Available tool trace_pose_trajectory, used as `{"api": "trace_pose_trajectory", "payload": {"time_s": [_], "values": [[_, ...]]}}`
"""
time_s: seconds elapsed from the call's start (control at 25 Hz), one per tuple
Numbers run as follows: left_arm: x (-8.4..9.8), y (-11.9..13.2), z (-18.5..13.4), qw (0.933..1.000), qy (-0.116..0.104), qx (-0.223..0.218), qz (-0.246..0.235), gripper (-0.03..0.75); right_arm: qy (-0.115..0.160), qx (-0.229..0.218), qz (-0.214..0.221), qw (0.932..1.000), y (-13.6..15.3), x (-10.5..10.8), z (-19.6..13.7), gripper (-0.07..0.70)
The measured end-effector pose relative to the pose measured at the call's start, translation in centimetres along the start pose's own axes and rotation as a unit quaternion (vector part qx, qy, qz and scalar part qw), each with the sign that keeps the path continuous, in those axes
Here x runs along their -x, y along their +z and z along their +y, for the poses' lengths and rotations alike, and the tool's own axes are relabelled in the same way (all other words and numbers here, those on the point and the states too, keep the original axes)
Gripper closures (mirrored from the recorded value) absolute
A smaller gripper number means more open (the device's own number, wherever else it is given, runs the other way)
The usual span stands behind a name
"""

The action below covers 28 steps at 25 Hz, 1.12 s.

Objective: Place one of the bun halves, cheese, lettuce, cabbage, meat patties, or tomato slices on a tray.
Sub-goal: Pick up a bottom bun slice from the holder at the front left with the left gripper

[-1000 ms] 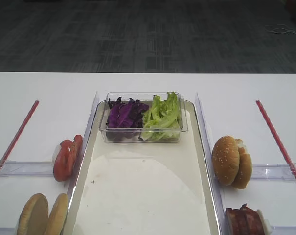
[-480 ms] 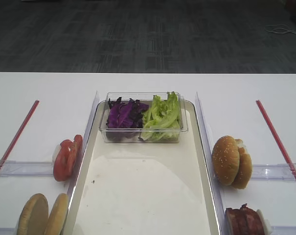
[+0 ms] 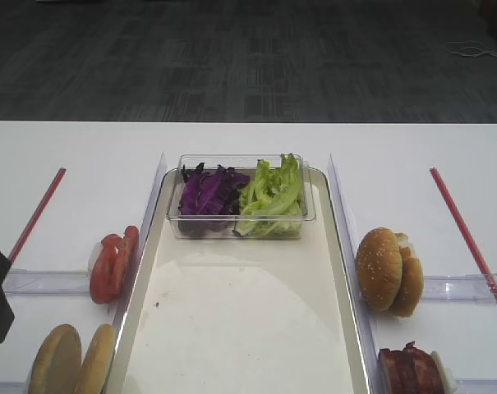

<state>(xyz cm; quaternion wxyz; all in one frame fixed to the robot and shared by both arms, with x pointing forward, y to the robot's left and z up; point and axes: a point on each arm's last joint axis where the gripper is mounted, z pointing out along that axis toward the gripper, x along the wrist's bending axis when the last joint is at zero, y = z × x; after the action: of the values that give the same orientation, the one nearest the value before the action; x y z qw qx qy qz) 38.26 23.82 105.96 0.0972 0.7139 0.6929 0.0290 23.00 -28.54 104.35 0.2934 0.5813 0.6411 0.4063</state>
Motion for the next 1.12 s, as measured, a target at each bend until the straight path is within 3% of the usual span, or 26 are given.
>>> {"api": "trace_pose_trajectory", "payload": {"time_s": [0.28, 0.6, 1.12], "values": [[2.6, 2.4, 0.8, 0.9987, 0.022, -0.046, 0.009, 0.157, 0.002, 0.000, 0.000, 1.0000, 0.0, 0.0, 0.0, -0.053], [6.8, 3.0, 1.9, 0.9994, 0.034, -0.006, -0.008, 0.157, 0.002, 0.000, 0.000, 1.0000, 0.0, 0.0, 0.0, -0.049], [10.3, 6.0, 1.6, 0.9990, 0.035, -0.012, 0.024, 0.222, 0.002, 0.000, 0.000, 1.0000, 0.0, 0.0, 0.0, -0.043]]}}
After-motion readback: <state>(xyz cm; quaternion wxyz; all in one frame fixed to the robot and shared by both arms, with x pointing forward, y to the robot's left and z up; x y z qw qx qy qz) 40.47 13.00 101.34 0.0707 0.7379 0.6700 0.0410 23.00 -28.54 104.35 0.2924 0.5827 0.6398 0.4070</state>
